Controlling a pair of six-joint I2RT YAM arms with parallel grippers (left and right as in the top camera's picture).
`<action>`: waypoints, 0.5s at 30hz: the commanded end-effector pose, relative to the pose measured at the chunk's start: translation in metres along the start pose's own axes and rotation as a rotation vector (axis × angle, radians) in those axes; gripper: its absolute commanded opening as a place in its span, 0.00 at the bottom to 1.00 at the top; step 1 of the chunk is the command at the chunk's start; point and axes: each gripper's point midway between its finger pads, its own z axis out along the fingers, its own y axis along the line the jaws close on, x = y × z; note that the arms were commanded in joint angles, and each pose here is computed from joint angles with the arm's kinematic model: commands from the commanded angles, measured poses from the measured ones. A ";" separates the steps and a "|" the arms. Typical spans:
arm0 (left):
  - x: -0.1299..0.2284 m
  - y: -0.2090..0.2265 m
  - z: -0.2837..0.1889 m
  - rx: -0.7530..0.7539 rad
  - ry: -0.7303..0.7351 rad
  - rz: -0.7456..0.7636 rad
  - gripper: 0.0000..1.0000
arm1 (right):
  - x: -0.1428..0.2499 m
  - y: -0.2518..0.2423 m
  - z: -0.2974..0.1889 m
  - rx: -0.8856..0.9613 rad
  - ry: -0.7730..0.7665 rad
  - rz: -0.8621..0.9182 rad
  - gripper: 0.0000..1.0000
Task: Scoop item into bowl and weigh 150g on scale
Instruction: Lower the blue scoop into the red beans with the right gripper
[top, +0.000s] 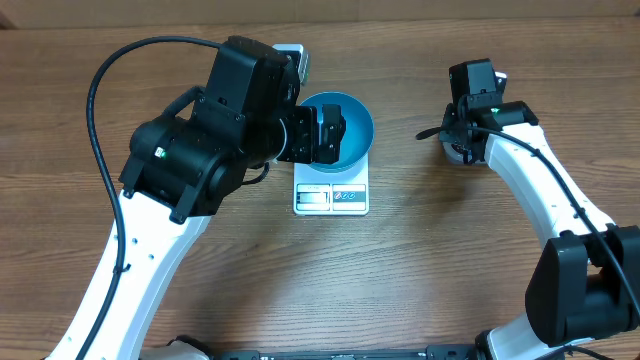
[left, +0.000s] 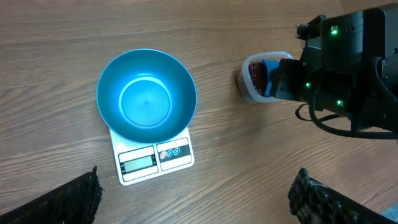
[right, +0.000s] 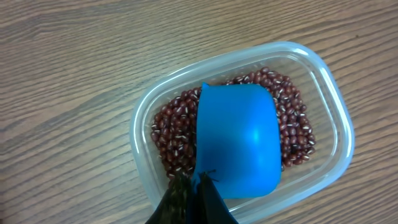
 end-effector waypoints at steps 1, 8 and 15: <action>-0.007 -0.003 -0.013 0.007 -0.041 0.024 1.00 | -0.008 0.011 -0.006 -0.100 0.009 0.074 0.04; -0.007 -0.003 -0.013 0.007 -0.041 0.024 0.99 | -0.020 -0.009 -0.015 -0.189 0.019 0.175 0.04; -0.007 -0.003 -0.013 0.007 -0.041 0.024 0.99 | -0.018 -0.013 -0.017 -0.398 0.115 0.241 0.04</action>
